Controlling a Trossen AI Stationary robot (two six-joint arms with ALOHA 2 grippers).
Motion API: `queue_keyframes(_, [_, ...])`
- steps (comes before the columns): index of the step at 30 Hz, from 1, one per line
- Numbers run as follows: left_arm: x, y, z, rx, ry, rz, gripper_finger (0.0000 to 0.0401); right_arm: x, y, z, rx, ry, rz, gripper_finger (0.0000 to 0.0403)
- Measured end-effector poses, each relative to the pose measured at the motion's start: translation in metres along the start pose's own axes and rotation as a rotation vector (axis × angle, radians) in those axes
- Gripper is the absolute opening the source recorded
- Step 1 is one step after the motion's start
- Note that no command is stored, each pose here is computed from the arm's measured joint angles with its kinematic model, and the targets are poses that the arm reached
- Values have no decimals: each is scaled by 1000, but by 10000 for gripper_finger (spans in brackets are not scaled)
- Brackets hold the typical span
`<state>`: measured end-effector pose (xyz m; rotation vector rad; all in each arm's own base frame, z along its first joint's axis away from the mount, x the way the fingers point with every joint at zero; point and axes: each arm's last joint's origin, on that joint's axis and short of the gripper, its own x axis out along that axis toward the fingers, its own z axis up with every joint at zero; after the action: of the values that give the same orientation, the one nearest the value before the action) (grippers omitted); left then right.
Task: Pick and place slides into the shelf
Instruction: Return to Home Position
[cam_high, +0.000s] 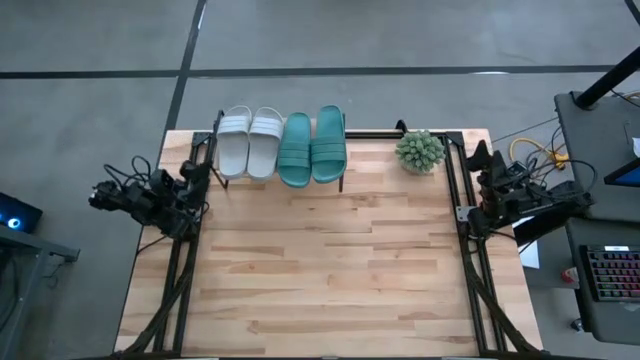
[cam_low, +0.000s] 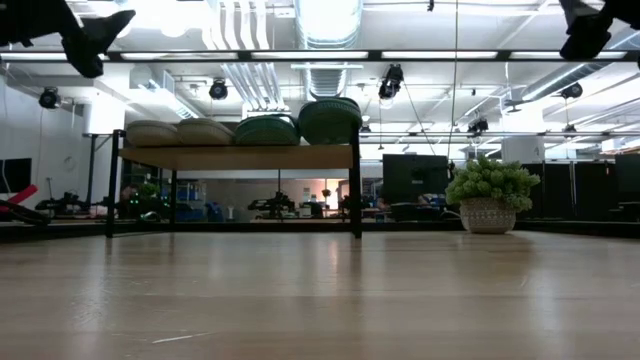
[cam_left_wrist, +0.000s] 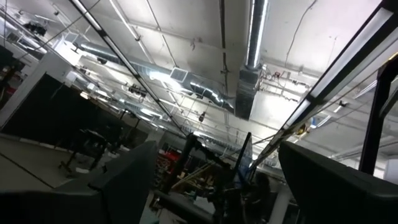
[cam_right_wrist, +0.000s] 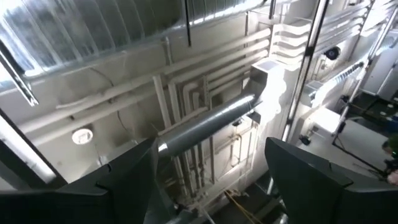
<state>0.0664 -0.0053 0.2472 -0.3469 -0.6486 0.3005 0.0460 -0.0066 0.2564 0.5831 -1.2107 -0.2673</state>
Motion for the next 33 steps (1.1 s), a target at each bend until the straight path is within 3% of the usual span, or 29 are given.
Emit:
queue_keyframes(7, [-6, 5, -18, 10, 24, -1, 322, -1, 0, 4, -42, -4, 6, 285])
queue_keyframes(17, [-8, 5, -29, 60, 93, -14, 322, -2, -2, -8, -57, 107, -29, 287])
queue_keyframes(26, [-11, 8, -49, 111, 270, -13, 322, -11, -11, -40, -166, 419, -59, 276])
queue_keyframes(33, [-14, 10, -58, 131, 352, 1, 322, -15, -14, -48, -239, 510, -66, 264])
